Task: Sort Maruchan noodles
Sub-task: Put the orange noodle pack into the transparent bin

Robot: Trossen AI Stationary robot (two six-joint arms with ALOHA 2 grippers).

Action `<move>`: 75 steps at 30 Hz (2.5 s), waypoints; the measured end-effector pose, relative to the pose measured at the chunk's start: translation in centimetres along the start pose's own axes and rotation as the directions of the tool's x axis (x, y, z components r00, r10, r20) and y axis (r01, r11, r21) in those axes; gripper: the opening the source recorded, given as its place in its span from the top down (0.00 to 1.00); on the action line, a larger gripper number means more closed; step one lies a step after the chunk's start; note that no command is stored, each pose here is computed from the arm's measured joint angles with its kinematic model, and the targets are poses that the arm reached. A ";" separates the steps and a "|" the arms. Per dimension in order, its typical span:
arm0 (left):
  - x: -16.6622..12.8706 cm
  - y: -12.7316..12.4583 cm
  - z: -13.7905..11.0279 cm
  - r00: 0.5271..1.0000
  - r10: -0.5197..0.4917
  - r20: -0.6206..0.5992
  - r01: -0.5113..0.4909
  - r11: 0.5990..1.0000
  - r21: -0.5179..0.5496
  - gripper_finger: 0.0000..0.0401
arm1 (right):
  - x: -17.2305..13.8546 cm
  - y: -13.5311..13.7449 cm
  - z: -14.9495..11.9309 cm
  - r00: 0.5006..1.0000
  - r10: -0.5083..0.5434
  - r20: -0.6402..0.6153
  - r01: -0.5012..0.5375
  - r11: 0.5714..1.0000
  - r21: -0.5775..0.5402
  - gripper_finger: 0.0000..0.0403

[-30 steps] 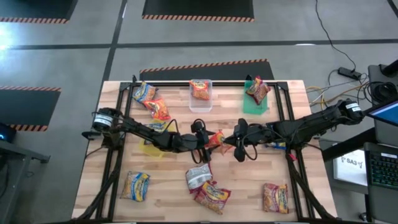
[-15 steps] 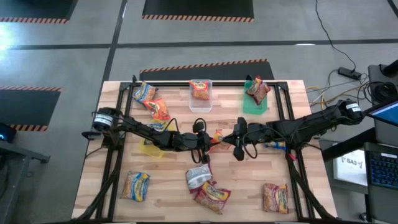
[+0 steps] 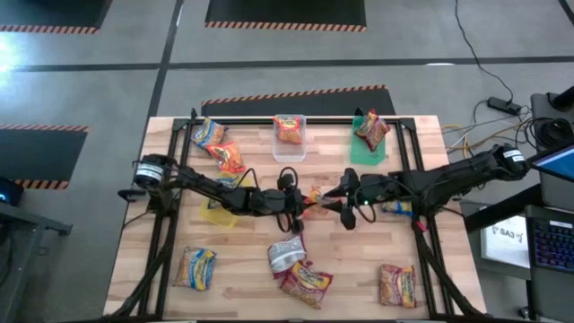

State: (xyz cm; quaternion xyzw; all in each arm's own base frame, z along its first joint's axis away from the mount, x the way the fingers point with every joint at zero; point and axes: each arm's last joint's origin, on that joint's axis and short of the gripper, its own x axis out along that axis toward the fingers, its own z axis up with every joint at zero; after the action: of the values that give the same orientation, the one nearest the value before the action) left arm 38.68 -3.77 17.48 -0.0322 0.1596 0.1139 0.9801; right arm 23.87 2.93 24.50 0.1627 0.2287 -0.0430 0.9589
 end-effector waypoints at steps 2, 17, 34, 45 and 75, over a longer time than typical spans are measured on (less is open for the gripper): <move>0.1 0.5 0.1 1.000 0.013 -0.001 -0.013 1.000 -0.013 0.98 | -0.4 -0.4 0.3 1.000 -0.015 0.010 0.015 1.000 0.009 0.52; 0.3 9.8 3.1 0.969 0.241 0.045 -0.238 0.969 -0.069 0.97 | -1.3 -3.2 1.8 0.986 -0.147 0.084 0.147 0.989 0.002 0.52; -0.4 19.4 2.6 0.884 0.466 -0.041 -0.468 0.876 -0.119 0.97 | -1.3 -4.6 1.8 0.976 -0.209 0.061 0.211 0.977 -0.026 0.52; -0.4 21.5 1.3 0.853 0.507 -0.124 -0.519 0.850 -0.091 0.97 | -1.3 -4.8 1.4 0.971 -0.237 0.025 0.238 0.971 -0.032 0.52; 0.5 22.3 -0.6 0.816 0.550 -0.176 -0.566 0.822 -0.057 0.68 | -1.3 -4.8 1.2 0.970 -0.245 0.003 0.245 0.969 -0.035 0.52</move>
State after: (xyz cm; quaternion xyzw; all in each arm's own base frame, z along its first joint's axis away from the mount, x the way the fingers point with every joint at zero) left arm 33.78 17.93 16.14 -0.0451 0.2296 0.4019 0.8853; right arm 22.44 -2.02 24.66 0.1165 0.2486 -0.1567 0.9487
